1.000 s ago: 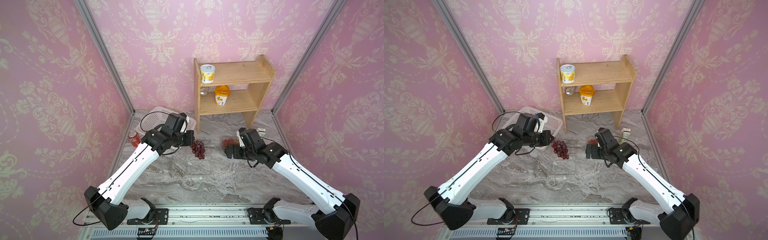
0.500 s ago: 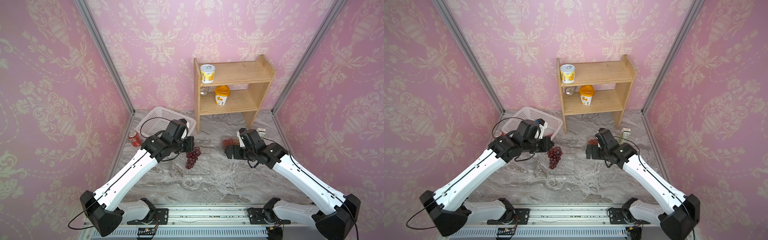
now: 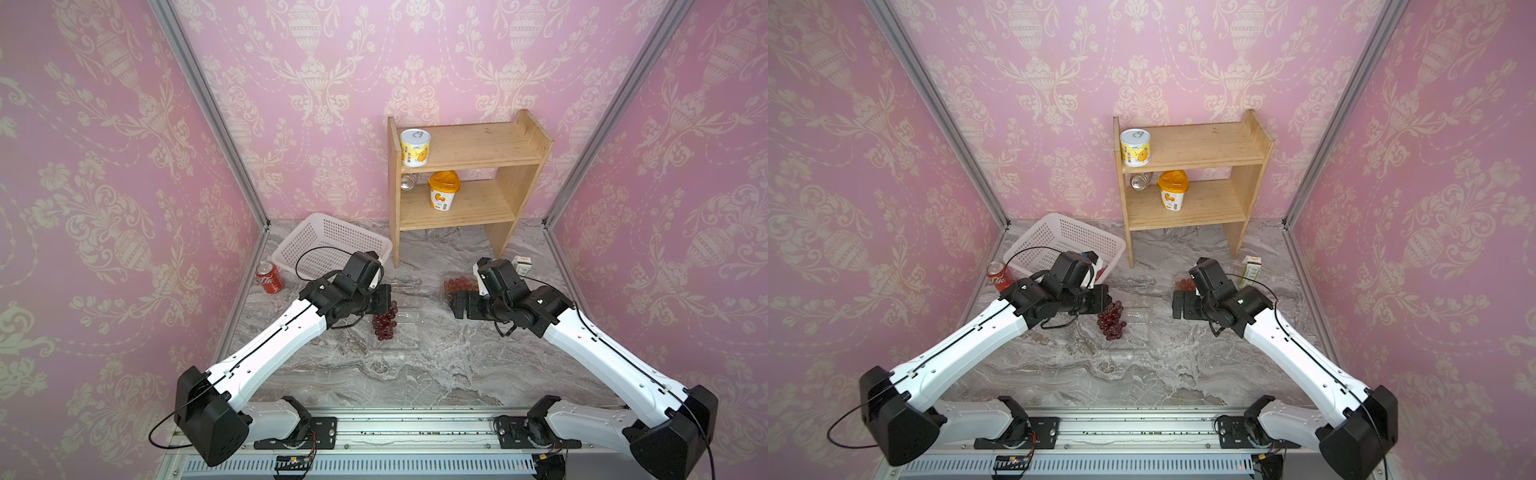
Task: Pack grapes into containers
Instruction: Place the grape into the packing box.
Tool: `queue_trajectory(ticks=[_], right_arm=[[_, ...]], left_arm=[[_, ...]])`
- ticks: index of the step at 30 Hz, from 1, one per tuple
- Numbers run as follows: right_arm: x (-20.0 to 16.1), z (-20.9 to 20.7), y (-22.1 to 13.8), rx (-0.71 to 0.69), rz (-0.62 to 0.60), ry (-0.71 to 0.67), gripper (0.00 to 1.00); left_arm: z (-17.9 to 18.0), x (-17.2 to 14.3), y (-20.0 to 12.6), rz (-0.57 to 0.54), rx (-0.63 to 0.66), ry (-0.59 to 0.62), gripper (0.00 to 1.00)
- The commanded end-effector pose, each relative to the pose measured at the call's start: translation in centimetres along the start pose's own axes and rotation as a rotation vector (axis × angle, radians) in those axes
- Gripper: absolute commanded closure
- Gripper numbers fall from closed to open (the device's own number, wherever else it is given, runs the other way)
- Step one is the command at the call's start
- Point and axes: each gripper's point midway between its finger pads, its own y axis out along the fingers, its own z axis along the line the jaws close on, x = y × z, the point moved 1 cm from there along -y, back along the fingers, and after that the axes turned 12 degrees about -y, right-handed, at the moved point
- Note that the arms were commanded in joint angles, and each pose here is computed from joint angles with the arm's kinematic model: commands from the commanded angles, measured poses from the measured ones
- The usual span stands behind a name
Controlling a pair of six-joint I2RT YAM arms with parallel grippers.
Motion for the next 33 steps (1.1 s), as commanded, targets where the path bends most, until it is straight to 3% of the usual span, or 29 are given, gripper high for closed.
queue_trajectory(ticks=[1,10,22,33], right_arm=[[0.3,-0.4,0.2,-0.024,0.000,0.016,0.00],[0.5,-0.3,0.2,-0.023,0.004,0.016,0.00],[0.2,-0.5,0.2,-0.032,0.007,0.016,0.00],[-0.3,-0.3,1.0,-0.018,0.030,0.008,0.00]], left_arm=[[-1.2,-0.3,0.8,0.008,-0.061,0.013,1.00],[-2.1,-2.2,3.7,0.072,-0.074,0.023,1.00],[-0.7,-5.7,8.0,0.185,-0.052,-0.038,1.00],[-0.3,-6.2,8.4,0.205,-0.044,-0.041,1.00]])
